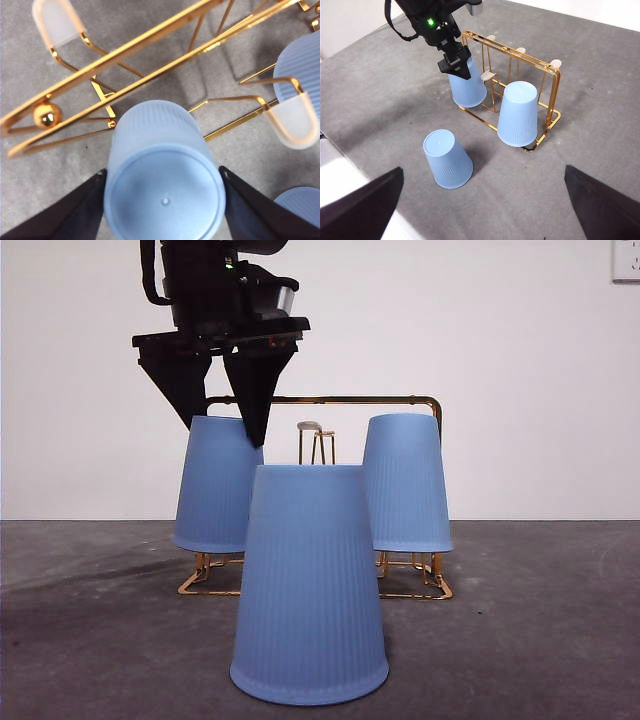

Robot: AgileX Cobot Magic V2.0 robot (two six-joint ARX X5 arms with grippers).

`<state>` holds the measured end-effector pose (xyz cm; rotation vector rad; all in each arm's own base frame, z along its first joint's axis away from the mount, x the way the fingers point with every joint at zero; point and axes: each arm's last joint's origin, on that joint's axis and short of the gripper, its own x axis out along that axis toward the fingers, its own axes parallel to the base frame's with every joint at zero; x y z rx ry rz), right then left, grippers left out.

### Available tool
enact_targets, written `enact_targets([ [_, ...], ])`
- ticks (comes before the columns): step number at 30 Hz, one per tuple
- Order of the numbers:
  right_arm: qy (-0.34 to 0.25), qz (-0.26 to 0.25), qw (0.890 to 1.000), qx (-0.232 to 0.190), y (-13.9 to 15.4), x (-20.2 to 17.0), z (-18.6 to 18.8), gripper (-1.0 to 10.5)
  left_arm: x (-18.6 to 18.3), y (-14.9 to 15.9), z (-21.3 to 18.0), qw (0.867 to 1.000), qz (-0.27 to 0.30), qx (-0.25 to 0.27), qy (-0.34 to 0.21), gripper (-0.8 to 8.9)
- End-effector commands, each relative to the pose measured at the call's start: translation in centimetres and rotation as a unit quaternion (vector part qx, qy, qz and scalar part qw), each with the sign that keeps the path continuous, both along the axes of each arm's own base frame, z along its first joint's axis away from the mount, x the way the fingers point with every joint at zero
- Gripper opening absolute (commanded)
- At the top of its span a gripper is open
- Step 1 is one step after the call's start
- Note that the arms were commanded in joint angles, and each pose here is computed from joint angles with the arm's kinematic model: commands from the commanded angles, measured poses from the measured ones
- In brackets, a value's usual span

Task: Pick the top cup and place it on cupholder, pick up the mid cup and place it on cupholder, last pick the bottom cup and place it on cupholder.

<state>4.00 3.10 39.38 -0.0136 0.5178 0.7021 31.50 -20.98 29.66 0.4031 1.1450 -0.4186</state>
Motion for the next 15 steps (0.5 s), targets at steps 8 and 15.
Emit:
enact_targets([
  [8, -0.004, 0.001, 1.000, 0.008, 0.0, 0.0, 0.3, 5.1, 0.6, -0.2, -0.2, 1.000, 0.001, 0.002, 0.000, 4.79],
  [15, -0.002, 0.000, 1.000, 0.009, 0.0, 0.0, 0.3, 5.1, -1.1, 0.9, 2.1, 1.000, 0.000, 0.000, -0.003, 4.78],
])
